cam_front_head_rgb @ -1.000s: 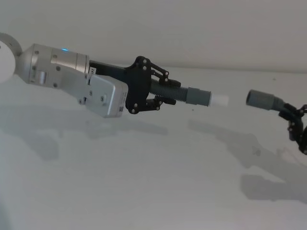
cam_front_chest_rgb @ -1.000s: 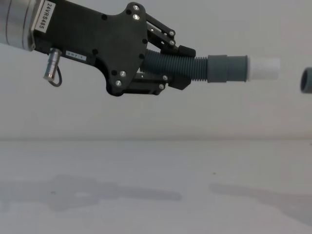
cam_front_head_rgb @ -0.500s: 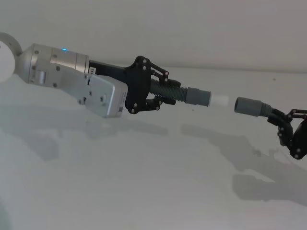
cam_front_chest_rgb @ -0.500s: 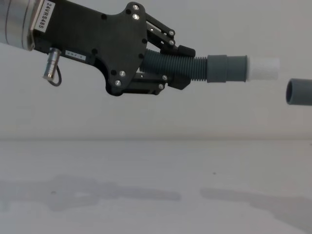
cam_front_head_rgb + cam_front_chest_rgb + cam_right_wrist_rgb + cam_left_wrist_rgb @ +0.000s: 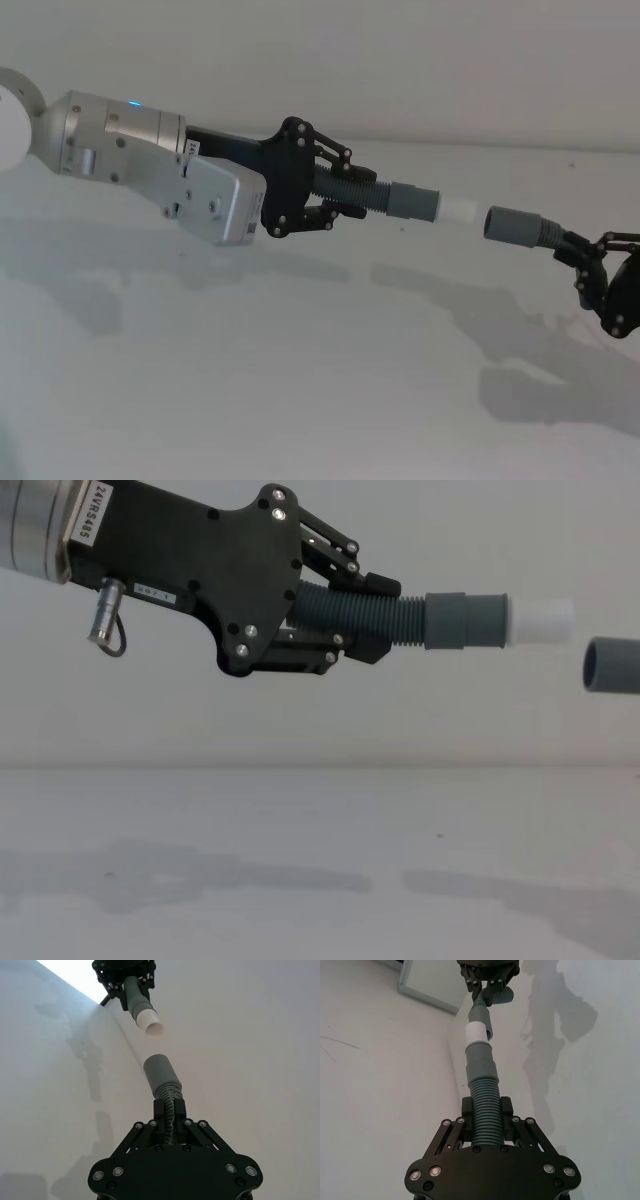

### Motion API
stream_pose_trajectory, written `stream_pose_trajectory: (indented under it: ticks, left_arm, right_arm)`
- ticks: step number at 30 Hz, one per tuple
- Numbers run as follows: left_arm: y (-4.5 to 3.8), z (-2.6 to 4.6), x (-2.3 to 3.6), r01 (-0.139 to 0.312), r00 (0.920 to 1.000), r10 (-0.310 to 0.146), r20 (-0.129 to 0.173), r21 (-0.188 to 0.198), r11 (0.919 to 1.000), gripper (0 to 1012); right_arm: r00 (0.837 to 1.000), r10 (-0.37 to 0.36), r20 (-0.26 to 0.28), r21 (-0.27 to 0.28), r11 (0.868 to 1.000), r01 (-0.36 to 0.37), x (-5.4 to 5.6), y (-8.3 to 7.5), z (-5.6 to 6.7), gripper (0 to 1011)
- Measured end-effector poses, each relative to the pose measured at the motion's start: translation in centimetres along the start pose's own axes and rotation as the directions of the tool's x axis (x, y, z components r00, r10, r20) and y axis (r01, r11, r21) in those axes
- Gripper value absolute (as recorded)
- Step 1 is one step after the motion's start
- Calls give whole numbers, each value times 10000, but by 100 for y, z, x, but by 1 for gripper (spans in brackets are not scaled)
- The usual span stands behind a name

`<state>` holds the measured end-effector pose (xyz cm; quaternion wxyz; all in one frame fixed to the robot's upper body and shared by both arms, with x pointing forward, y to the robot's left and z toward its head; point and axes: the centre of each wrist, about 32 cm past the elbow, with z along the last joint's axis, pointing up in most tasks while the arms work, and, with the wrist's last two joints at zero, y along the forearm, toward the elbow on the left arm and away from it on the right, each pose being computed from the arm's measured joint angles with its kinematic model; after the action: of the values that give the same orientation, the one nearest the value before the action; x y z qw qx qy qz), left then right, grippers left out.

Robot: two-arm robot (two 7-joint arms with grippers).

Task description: Use both hands to pick up one end of the pipe from the table, align the ends, and insert them.

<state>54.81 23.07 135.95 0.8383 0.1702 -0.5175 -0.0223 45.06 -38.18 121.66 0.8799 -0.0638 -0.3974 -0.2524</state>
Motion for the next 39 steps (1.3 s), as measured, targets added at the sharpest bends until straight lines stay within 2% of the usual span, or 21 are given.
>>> stream_pose_trajectory:
  ticks: [19, 39]
  left_arm:
    - [0, 0, 0, -2, 10000, 2, -2, -1, 10000, 316]
    - [0, 0, 0, -2, 10000, 2, -2, -1, 10000, 316]
  right_arm:
    - [9994, 128, -312, -65, 9999, -130, -1, -8, 173, 122]
    - [9977, 50, -673, -220, 9997, -65, -5, 78, 261, 121]
